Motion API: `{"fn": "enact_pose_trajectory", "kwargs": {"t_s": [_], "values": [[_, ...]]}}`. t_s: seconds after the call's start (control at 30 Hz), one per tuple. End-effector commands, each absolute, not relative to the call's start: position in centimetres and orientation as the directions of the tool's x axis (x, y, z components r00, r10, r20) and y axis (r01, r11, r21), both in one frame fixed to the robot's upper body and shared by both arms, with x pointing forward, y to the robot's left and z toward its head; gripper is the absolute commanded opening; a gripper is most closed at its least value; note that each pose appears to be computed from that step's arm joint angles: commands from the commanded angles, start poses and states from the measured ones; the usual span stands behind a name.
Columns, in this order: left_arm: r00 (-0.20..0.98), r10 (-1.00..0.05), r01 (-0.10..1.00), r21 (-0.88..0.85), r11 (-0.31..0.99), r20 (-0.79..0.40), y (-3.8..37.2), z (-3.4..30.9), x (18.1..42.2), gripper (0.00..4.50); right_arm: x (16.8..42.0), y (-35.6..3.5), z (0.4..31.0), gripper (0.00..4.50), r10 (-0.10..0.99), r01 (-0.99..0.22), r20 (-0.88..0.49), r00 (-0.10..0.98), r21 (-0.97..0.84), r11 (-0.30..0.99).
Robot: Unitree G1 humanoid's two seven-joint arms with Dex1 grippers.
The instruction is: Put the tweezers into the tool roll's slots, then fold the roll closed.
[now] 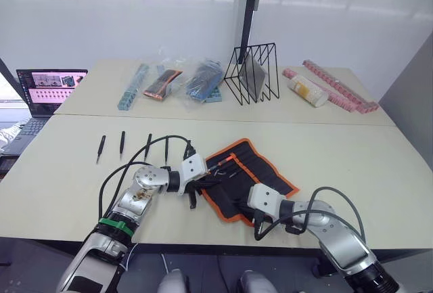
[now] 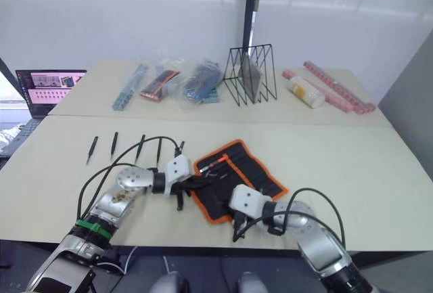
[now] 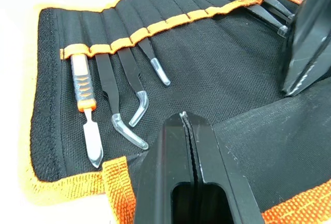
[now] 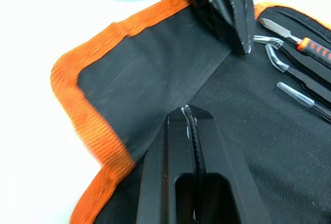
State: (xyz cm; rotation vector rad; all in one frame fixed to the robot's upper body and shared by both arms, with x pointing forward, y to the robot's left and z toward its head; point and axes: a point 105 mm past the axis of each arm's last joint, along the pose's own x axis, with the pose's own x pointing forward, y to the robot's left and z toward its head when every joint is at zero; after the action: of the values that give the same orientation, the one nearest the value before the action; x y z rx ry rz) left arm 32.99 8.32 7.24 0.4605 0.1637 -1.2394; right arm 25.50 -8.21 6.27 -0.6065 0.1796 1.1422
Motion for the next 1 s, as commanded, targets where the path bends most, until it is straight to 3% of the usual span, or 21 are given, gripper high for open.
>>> {"fn": "enact_pose_trajectory", "kwargs": {"t_s": [0.03,0.23,0.33,0.47,0.57,0.7,0.73,0.87,1.0], "values": [[0.374,-0.786,0.927,0.201,0.316,-0.493,11.4,3.9,32.8,0.01,23.7,-8.9,4.3,0.0,0.772,-0.921,-0.521,0.364,-0.327,0.213],[0.417,-0.799,0.908,0.223,0.354,-0.432,11.5,4.9,33.3,0.01,23.4,-8.6,5.5,0.0,0.787,-0.898,-0.472,0.399,-0.377,0.229],[0.458,-0.839,0.886,0.224,0.406,-0.294,11.5,8.3,33.6,0.01,24.8,-8.6,7.8,0.0,0.808,-0.867,-0.355,0.47,-0.358,0.347],[0.509,-0.856,0.857,0.138,0.496,-0.091,13.8,13.7,32.5,0.01,25.4,-9.3,12.6,0.0,0.853,-0.864,-0.161,0.496,-0.192,0.466],[0.618,-0.786,0.786,0.021,0.618,-0.003,17.9,16.5,31.5,0.01,26.0,-11.6,15.7,0.0,0.847,-0.849,-0.063,0.527,-0.063,0.524],[0.815,-0.569,0.576,0.035,0.817,-0.111,26.1,15.3,29.7,0.01,28.5,-17.3,17.1,0.0,0.724,-0.724,-0.026,0.69,-0.006,0.69],[0.86,-0.495,0.504,0.045,0.863,-0.127,28.4,15.1,29.1,0.0,29.2,-19.1,17.2,0.26,0.672,-0.672,-0.023,0.74,-0.014,0.74],[0.977,-0.172,0.184,0.09,0.979,-0.129,36.5,14.1,26.1,1.19,30.2,-26.3,16.2,1.57,0.46,-0.46,-0.013,0.888,-0.006,0.888],[0.986,-0.014,0.036,0.129,0.991,-0.165,40.2,12.3,22.7,2.5,28.5,-30.6,14.5,2.91,0.349,-0.349,-0.022,0.937,0.004,0.937]]}}
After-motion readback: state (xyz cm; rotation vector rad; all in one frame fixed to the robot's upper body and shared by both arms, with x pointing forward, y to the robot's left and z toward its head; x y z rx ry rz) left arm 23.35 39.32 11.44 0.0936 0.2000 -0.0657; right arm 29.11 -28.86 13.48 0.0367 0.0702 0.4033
